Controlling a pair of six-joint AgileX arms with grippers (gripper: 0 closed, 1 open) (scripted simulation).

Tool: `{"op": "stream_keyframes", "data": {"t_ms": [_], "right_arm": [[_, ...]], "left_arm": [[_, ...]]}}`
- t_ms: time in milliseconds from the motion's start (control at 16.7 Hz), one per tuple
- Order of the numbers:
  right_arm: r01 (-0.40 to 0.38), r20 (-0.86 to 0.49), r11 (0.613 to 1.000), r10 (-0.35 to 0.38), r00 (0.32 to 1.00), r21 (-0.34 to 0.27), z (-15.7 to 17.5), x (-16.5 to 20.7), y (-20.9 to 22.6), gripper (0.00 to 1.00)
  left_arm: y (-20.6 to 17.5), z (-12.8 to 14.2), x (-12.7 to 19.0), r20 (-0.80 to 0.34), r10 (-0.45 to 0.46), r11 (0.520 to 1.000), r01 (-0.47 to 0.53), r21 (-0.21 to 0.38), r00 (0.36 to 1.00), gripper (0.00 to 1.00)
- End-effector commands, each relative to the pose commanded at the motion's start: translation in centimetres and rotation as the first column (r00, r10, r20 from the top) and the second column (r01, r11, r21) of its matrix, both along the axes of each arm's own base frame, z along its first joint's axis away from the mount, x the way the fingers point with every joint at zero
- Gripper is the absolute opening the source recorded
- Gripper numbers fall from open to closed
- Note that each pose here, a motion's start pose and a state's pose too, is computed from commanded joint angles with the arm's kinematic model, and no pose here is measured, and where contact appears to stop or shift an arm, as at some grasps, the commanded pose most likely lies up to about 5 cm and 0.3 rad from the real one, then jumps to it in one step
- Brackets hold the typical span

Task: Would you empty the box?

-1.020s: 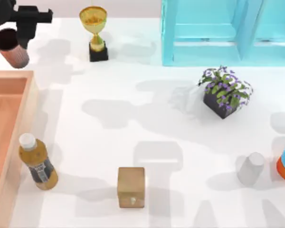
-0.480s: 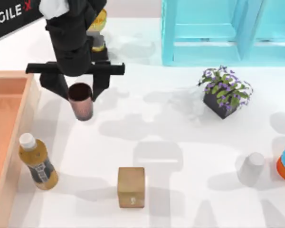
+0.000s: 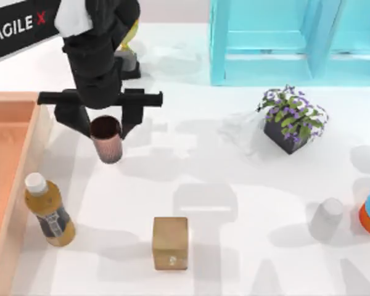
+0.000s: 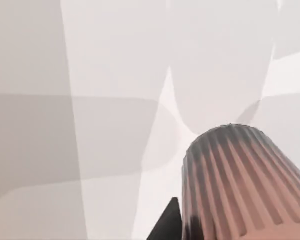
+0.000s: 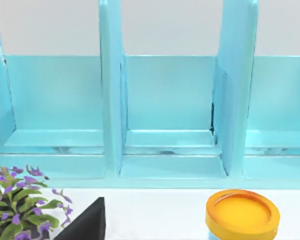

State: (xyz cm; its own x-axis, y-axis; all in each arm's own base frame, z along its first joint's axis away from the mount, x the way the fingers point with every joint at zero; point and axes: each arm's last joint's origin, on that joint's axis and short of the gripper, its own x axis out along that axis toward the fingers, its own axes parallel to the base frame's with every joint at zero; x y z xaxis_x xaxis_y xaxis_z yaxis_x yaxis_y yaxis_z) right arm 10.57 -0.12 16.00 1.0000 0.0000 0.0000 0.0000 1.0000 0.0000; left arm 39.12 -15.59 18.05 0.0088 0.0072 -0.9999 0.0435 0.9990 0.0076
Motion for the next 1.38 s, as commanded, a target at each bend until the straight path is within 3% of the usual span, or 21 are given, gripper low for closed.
{"op": "stream_keyframes", "data": {"t_ms": [300, 480, 1260, 1380], "right_arm": [[0.000, 0.000, 1.000, 0.000, 1.000, 0.000, 0.0, 0.0, 0.0, 1.00], [0.000, 0.000, 1.000, 0.000, 1.000, 0.000, 0.0, 0.0, 0.0, 1.00], [0.000, 0.000, 1.000, 0.000, 1.000, 0.000, 0.0, 0.0, 0.0, 1.00], [0.000, 0.000, 1.000, 0.000, 1.000, 0.000, 0.0, 0.0, 0.0, 1.00]], "left_arm": [[0.0, -2.5, -0.2, -0.002, -0.001, 1.000, 0.001, 0.001, 1.000, 0.00], [0.0, -2.5, -0.2, -0.003, -0.001, 1.000, 0.001, 0.001, 1.000, 0.00], [0.0, -2.5, -0.2, -0.003, -0.001, 1.000, 0.001, 0.001, 1.000, 0.98], [0.0, -2.5, -0.2, -0.003, -0.001, 1.000, 0.001, 0.001, 1.000, 1.00]]}}
